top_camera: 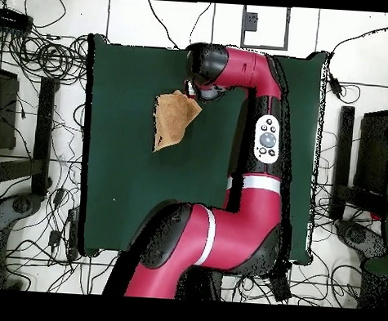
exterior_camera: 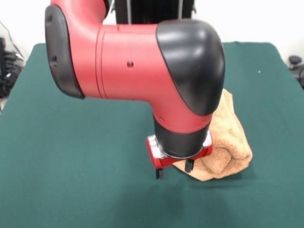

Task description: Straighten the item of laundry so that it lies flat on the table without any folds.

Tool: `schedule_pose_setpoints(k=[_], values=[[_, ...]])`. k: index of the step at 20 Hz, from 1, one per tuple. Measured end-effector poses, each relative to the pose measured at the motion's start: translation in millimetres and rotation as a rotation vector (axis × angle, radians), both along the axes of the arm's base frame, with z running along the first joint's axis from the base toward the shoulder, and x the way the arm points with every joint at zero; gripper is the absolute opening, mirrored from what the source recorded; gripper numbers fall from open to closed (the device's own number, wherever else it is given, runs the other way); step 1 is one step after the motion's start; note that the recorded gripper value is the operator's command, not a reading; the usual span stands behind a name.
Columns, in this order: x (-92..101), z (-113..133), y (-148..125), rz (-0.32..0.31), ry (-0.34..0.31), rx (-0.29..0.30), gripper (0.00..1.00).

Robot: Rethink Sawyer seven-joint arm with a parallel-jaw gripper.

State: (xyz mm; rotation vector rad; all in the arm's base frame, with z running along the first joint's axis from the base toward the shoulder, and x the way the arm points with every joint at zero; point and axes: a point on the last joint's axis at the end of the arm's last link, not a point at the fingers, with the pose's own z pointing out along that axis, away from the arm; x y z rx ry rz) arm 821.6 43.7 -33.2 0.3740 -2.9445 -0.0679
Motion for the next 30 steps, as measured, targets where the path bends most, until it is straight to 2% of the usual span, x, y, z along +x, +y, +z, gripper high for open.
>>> schedule_pose_setpoints(k=[3,5,22,30], values=[[-6.7,-18.1,5.4,0.002,0.021,0.002,1.00],[-6.2,-18.9,6.4,0.001,0.024,0.001,1.00],[-5.6,-16.2,6.1,-0.007,0.052,-0.008,1.00],[-7.8,2.0,12.1,-0.019,0.107,0.020,1.00]])
